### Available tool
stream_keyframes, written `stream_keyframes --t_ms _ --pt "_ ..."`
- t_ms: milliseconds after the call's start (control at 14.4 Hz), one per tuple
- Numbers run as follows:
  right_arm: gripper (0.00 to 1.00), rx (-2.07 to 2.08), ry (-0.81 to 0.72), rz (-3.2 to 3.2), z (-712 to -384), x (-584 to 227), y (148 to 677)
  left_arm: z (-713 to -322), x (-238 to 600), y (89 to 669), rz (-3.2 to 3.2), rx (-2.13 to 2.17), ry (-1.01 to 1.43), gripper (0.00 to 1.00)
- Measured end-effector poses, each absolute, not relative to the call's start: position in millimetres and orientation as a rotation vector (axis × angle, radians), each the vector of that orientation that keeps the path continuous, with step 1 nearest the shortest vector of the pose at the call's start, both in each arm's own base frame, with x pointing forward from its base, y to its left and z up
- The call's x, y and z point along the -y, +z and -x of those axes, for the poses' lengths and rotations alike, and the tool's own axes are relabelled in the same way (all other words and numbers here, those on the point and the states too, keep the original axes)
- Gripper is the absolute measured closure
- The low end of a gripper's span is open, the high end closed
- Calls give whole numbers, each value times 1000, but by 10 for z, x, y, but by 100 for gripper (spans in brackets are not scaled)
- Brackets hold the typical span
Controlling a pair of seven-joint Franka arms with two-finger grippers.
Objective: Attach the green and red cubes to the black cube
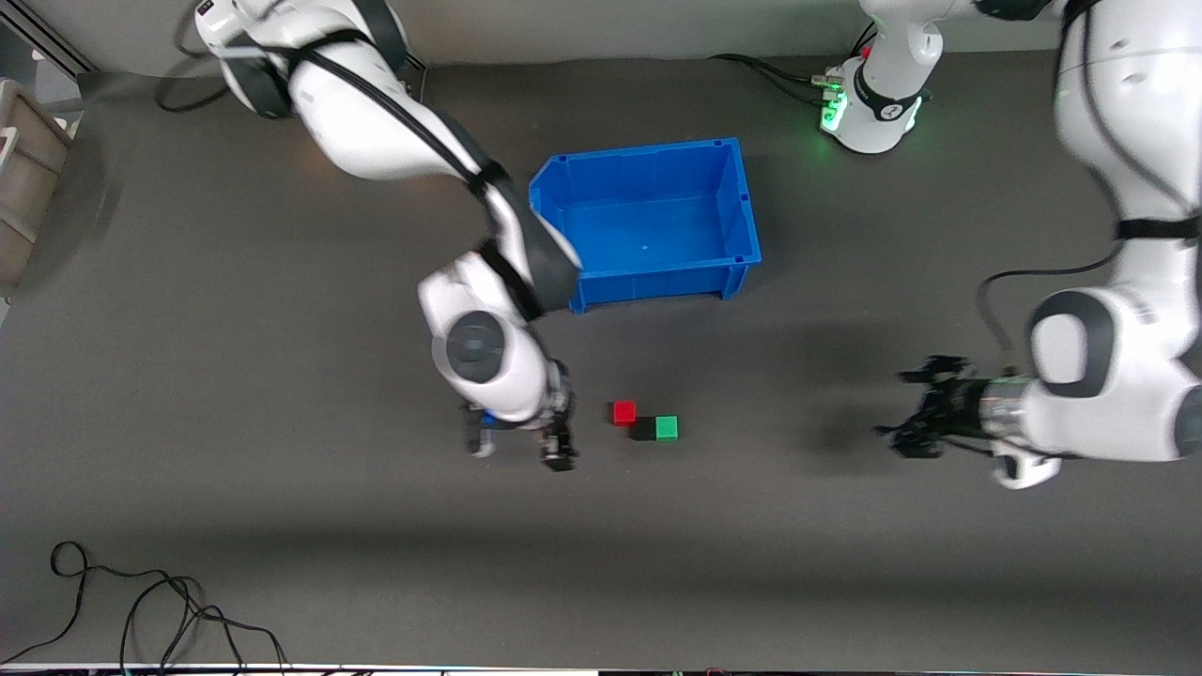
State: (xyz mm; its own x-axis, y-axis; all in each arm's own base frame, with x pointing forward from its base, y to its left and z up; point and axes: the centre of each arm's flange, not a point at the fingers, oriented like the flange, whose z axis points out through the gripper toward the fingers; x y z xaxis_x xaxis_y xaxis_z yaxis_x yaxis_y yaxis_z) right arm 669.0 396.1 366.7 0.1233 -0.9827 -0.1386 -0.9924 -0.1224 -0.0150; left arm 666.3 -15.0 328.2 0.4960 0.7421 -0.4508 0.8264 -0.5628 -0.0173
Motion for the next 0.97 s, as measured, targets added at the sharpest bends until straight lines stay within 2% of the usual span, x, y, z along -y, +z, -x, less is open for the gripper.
stream_keyframes --t_ms 208,486,764,972 --pt "0 -1779 203 2493 -6724 -3071 4694 -6500 -284 3729 -2706 -1146 -578 0" --pt "0 -1437 286 2719 -6520 -1968 5577 -6256 -600 4358 -2821 -902 -533 0" --pt "0 -1018 307 2853 -6335 -601 6003 -6113 -541 4881 -2951 -561 -410 0" --pt "0 -711 284 2962 -6190 133 6045 -6009 -504 5240 -2989 -303 -306 0"
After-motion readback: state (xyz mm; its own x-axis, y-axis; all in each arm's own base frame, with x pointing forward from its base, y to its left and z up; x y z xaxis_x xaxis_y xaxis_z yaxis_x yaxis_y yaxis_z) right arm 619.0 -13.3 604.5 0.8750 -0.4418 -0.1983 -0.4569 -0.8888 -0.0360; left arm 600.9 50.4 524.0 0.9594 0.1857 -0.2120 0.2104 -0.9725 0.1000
